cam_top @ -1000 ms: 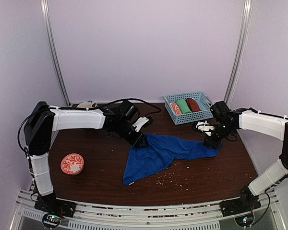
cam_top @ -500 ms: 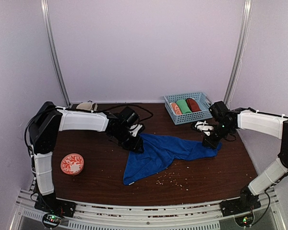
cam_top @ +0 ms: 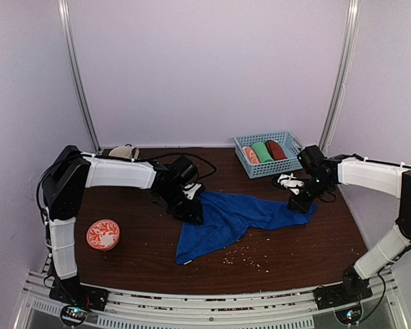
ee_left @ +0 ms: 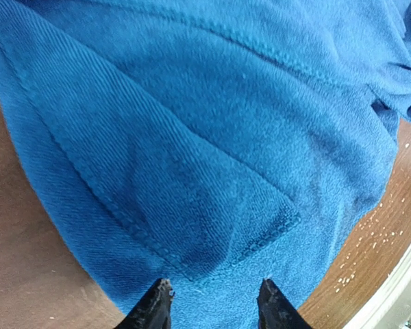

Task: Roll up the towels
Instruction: Pick up the towel from the center of the board.

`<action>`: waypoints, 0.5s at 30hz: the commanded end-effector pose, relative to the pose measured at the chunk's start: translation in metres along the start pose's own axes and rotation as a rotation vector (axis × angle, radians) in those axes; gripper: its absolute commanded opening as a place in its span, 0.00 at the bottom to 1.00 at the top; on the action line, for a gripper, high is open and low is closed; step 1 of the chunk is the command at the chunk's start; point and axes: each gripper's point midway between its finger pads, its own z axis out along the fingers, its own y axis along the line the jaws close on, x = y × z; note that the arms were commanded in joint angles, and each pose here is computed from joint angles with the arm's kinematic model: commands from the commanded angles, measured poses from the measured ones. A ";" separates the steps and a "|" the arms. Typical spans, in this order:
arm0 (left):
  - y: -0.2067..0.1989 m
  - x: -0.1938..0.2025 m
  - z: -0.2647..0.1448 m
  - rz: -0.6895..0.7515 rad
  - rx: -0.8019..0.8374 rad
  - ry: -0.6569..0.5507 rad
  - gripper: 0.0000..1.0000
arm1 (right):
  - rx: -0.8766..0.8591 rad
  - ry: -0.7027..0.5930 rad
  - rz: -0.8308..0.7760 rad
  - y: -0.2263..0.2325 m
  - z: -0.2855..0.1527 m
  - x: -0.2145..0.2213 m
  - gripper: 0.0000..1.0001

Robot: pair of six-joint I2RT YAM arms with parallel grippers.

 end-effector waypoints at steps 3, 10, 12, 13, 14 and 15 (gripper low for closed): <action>-0.011 0.013 0.016 0.002 0.044 0.069 0.45 | 0.001 -0.019 -0.004 0.000 -0.001 -0.002 0.00; -0.012 0.006 0.023 0.031 0.026 0.064 0.31 | -0.004 -0.029 0.000 0.001 0.000 -0.002 0.00; -0.012 -0.001 0.020 0.037 0.010 0.040 0.24 | 0.000 -0.028 0.000 0.001 -0.001 -0.002 0.00; -0.012 -0.005 0.018 0.041 0.006 0.030 0.20 | 0.003 -0.029 0.000 0.000 -0.002 -0.002 0.00; -0.013 -0.008 0.016 0.047 0.005 0.019 0.17 | 0.006 -0.028 0.000 0.000 -0.002 -0.002 0.00; -0.014 -0.011 0.015 0.052 0.002 0.009 0.16 | 0.008 -0.026 0.001 0.000 -0.002 -0.001 0.00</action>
